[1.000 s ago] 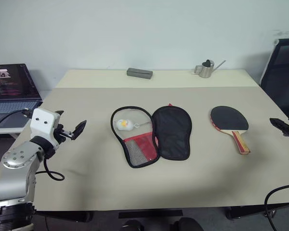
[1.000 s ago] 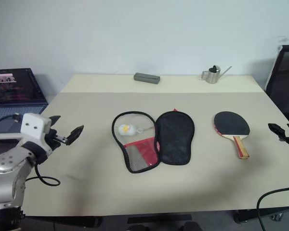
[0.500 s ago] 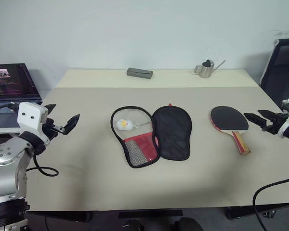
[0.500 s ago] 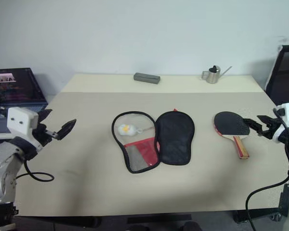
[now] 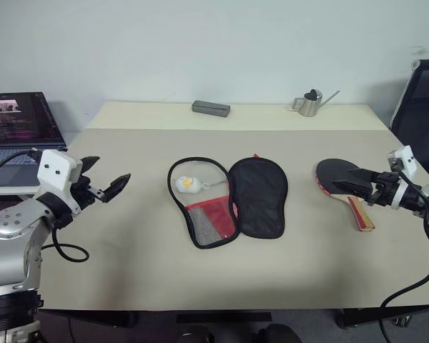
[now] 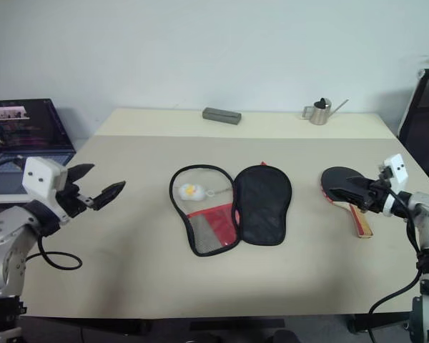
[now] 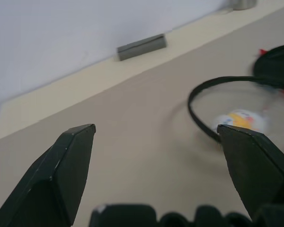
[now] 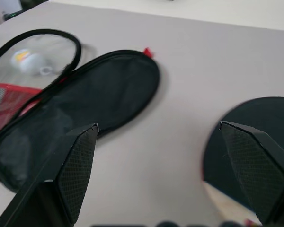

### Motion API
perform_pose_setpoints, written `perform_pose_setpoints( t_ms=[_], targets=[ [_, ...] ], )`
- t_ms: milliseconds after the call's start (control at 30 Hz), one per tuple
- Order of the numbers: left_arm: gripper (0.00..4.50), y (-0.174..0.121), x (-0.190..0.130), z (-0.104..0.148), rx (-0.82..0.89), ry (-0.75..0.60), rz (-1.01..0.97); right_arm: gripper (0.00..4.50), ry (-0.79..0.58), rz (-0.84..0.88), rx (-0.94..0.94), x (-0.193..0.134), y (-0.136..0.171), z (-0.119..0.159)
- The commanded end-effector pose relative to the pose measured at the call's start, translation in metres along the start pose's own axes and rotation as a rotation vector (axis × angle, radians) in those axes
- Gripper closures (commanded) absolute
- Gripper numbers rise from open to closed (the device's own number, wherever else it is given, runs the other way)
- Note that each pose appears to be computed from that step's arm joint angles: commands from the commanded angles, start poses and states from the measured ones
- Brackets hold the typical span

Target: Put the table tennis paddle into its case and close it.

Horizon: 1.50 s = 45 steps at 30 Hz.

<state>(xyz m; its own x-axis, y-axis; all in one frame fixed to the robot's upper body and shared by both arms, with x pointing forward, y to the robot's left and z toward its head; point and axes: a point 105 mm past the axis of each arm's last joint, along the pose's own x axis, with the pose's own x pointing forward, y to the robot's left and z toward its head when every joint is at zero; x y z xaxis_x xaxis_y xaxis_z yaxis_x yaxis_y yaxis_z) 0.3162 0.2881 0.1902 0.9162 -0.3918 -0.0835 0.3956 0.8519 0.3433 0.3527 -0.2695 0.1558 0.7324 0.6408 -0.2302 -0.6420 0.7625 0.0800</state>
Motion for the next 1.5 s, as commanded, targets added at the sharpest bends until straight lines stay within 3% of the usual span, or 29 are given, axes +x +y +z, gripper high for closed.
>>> perform_pose_setpoints(
  t_ms=[33,467,700,1000,1500],
  targets=[
    [0.0,-0.007,0.0,0.017,0.008,-0.033,-0.08,0.02,-0.039,0.032,-0.007,0.006,0.015,0.011],
    [0.0,-0.06,0.014,0.036,-0.045,-0.018,-0.537,0.02,0.049,0.021,0.125,0.054,0.064,-0.017],
    [0.0,-0.06,0.034,0.043,0.002,-0.045,-0.546,0.02,0.085,-0.059,0.13,0.086,0.06,-0.022],
    [0.0,-0.079,0.034,0.054,0.062,-0.068,-0.688,0.02,0.118,-0.151,0.108,0.101,0.041,-0.027],
    [0.0,-0.072,0.035,0.053,0.1,-0.063,-0.664,0.02,0.18,-0.058,0.112,0.118,0.06,-0.04]
  ],
)
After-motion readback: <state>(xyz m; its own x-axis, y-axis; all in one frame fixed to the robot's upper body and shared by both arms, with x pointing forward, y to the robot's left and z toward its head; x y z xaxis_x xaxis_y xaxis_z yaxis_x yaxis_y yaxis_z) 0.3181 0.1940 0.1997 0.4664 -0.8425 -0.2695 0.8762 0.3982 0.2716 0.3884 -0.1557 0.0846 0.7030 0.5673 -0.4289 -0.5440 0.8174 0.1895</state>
